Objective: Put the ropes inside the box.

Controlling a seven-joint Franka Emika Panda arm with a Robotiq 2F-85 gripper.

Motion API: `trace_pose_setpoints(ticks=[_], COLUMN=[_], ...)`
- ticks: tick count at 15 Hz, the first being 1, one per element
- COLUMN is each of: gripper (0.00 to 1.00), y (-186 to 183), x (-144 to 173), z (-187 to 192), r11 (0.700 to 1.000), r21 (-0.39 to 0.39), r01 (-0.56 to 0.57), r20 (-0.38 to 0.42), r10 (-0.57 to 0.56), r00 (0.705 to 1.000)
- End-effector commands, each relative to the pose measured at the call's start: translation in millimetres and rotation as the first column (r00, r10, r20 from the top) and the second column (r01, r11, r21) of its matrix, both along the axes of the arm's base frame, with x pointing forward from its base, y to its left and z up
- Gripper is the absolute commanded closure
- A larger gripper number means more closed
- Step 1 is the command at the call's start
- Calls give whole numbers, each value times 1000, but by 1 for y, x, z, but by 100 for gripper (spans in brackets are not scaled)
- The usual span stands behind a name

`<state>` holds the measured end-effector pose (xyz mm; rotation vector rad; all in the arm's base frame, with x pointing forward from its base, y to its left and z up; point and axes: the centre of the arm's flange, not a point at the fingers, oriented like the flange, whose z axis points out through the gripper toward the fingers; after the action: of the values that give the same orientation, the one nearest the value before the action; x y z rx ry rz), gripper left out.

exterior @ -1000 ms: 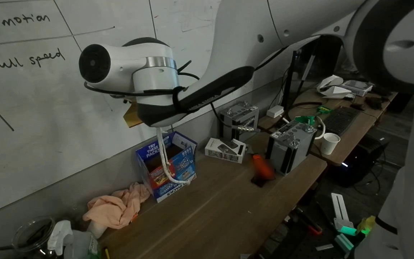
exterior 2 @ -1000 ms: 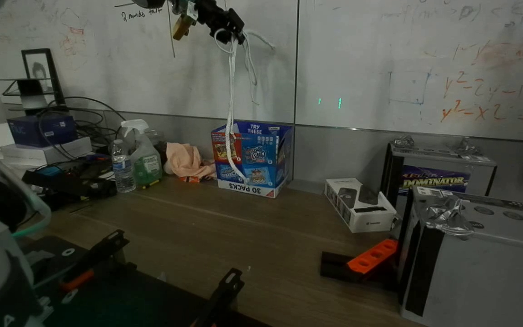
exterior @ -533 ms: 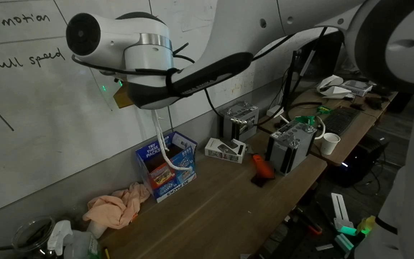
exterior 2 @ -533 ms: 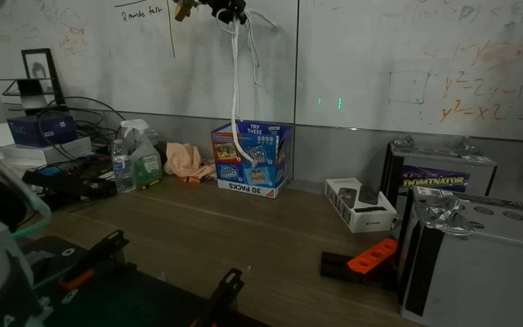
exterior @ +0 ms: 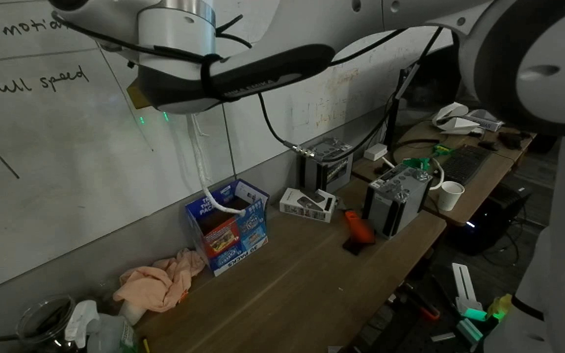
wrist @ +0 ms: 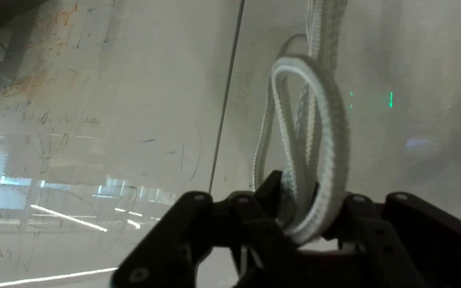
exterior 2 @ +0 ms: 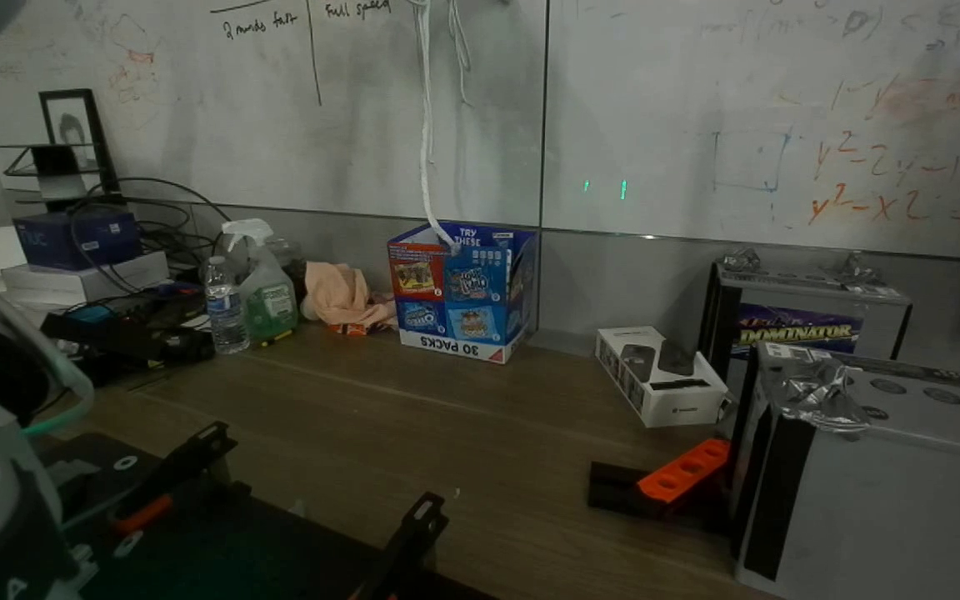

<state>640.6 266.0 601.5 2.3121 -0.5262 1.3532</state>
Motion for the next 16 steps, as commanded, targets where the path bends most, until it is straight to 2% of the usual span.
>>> trace_pose_setpoints(ticks=[1,5,10,16], gripper=[95,95,95,95], y=[16,11,-8,-27], x=[18,17,22,41], z=[49,57,24,-26], r11=[1000,1000,1000,1000], r21=[-13,-2,25,0], r01=[3,-13,-16,-6], r20=[28,32,0,-48], r10=[-2,13,16,6], r00=[1000,999,1000,999])
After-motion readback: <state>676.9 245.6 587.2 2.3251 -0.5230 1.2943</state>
